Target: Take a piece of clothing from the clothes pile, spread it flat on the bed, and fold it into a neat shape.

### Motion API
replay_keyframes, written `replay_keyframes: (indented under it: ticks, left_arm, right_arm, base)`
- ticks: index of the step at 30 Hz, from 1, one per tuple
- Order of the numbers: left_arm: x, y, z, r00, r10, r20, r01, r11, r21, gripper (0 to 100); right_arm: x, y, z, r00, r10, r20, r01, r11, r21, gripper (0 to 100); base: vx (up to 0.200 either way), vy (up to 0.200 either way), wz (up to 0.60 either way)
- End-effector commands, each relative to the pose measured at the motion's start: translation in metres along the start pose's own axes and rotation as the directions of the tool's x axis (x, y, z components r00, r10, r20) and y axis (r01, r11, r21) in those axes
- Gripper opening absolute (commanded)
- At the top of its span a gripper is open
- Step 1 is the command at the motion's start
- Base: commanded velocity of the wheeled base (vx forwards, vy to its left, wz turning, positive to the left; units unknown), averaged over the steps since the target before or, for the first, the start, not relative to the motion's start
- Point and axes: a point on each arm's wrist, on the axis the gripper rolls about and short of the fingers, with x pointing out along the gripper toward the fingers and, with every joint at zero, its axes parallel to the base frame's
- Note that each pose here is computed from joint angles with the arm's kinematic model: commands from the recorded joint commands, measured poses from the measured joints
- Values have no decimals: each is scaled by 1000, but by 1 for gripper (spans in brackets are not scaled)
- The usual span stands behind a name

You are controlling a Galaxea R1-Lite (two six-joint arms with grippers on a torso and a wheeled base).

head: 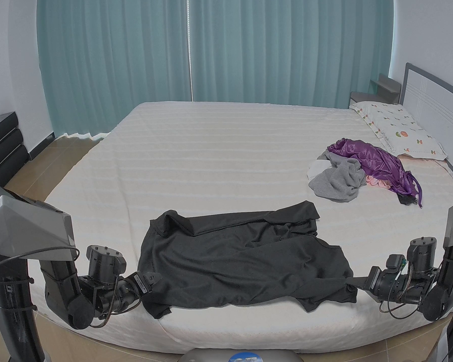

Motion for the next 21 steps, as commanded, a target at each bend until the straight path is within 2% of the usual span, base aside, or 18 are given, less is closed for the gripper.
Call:
replay_keyframes:
  ticks: [1,6,8,13,16,17,21]
  left_arm:
    - [-3,4,-11,999,23,-42,-21,999,44,100]
    - [-12,5,-32,993,36,-116,-19,989,144,100]
    - [-14,3,-36,991,31,-131,-10,987,160,100]
    - [-16,2,-56,986,10,-168,28,975,220,100]
    - [-12,5,-62,985,17,-173,30,963,267,100]
    - [-9,7,-65,988,31,-153,18,950,311,100]
    - [-2,9,-67,991,53,-119,-9,939,345,100]
  right_arm:
    - [1,-7,-5,999,-32,-31,32,999,24,0]
    - [6,-11,-6,998,-41,-41,42,999,29,0]
    - [6,-10,-6,998,-39,-39,40,999,28,0]
    - [3,-6,7,999,-6,33,6,1000,14,0]
    - [1,-5,11,998,1,55,-2,1000,12,0]
    - [-2,-3,13,997,9,75,-10,1000,9,0]
    - [-7,-1,16,996,17,93,-18,1000,7,0]
  base:
    - [0,0,0]
    - [0,0,0]
    - [0,0,0]
    - [0,0,0]
    - [0,0,0]
    - [0,0,0]
    - [0,0,0]
